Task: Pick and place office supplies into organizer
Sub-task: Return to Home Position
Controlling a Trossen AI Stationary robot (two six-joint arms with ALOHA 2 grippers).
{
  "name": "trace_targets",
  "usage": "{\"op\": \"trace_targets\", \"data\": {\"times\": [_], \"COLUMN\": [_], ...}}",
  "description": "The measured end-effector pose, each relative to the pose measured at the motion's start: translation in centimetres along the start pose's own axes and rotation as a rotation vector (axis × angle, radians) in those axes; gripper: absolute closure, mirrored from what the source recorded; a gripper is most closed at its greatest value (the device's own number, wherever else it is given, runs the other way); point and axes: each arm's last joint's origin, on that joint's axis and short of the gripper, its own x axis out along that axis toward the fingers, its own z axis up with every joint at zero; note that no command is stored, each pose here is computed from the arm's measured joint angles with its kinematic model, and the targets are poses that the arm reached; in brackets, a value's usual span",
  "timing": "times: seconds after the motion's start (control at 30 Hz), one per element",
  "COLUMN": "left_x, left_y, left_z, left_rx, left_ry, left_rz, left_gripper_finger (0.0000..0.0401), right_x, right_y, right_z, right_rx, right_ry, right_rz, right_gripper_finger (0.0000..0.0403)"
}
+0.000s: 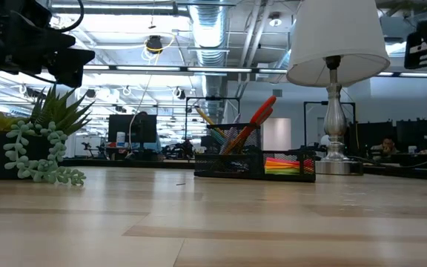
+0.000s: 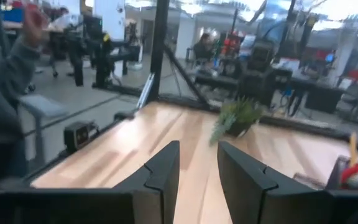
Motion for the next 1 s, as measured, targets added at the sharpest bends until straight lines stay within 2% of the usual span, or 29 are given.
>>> {"op": "trace_targets", "data": {"times": [0.17, 1.0], "left_x": [0.0, 0.0], "left_y": [0.0, 0.0], "left_z": [0.0, 0.0], "left_rx": [0.0, 0.0], "left_ry": [0.0, 0.0], "left_rz": [0.0, 0.0], "left_gripper_finger": [0.0207, 0.0207], "right_x": [-0.33, -0.31], "right_y": [-0.2, -0.18], "right_z": [-0.09, -0.13], "right_rx": [0.055, 0.054], "right_ry": [0.0, 0.003], "right_rz": [-0.019, -0.015], "right_gripper_finger": [0.0301, 0.0301]}}
